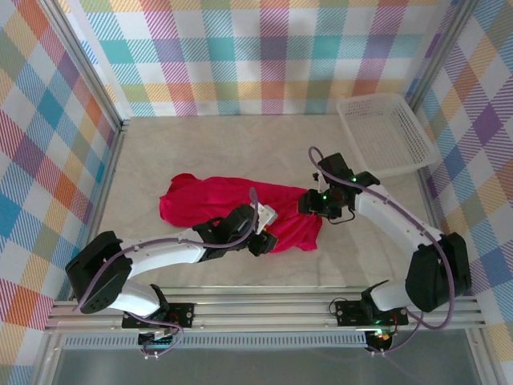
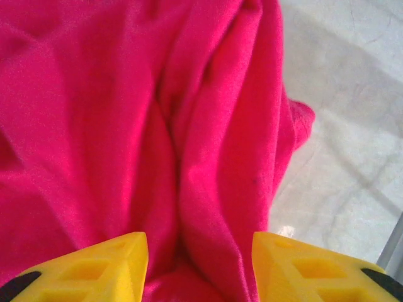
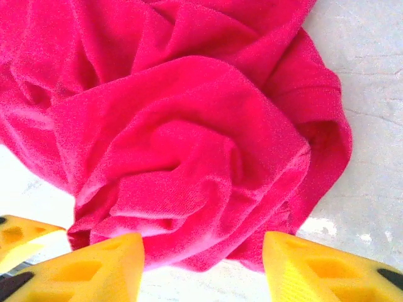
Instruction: Fold the inside-out t-shirt
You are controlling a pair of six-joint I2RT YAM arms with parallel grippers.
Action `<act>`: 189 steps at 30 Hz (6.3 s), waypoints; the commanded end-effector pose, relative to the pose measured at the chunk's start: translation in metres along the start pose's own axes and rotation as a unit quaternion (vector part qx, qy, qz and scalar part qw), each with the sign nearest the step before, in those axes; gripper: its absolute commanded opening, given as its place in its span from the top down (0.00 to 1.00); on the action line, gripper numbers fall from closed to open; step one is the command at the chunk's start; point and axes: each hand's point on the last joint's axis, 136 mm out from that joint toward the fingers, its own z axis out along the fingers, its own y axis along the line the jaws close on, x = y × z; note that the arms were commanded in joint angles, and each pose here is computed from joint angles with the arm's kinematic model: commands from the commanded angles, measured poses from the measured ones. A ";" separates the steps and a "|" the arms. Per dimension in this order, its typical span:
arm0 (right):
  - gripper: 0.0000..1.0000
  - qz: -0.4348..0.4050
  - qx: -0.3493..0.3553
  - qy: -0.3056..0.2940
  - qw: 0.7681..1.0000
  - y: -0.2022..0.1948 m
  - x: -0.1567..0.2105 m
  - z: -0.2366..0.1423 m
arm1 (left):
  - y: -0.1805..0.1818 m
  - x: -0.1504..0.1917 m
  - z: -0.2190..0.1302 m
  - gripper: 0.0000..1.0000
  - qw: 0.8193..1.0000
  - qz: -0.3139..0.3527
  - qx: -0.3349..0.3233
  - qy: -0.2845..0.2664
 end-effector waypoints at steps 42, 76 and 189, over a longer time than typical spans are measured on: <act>1.00 0.112 -0.055 0.010 0.992 -0.010 0.002 0.076 | 0.031 -0.114 -0.025 1.00 0.999 0.046 0.020 0.013; 0.56 0.021 -0.163 -0.056 0.985 0.051 0.022 0.011 | 0.113 -0.078 -0.037 0.64 0.984 -0.147 -0.092 0.032; 1.00 0.066 -0.299 -0.114 0.945 0.097 -0.031 -0.175 | 0.189 -0.013 0.057 0.70 0.924 -0.365 -0.060 0.094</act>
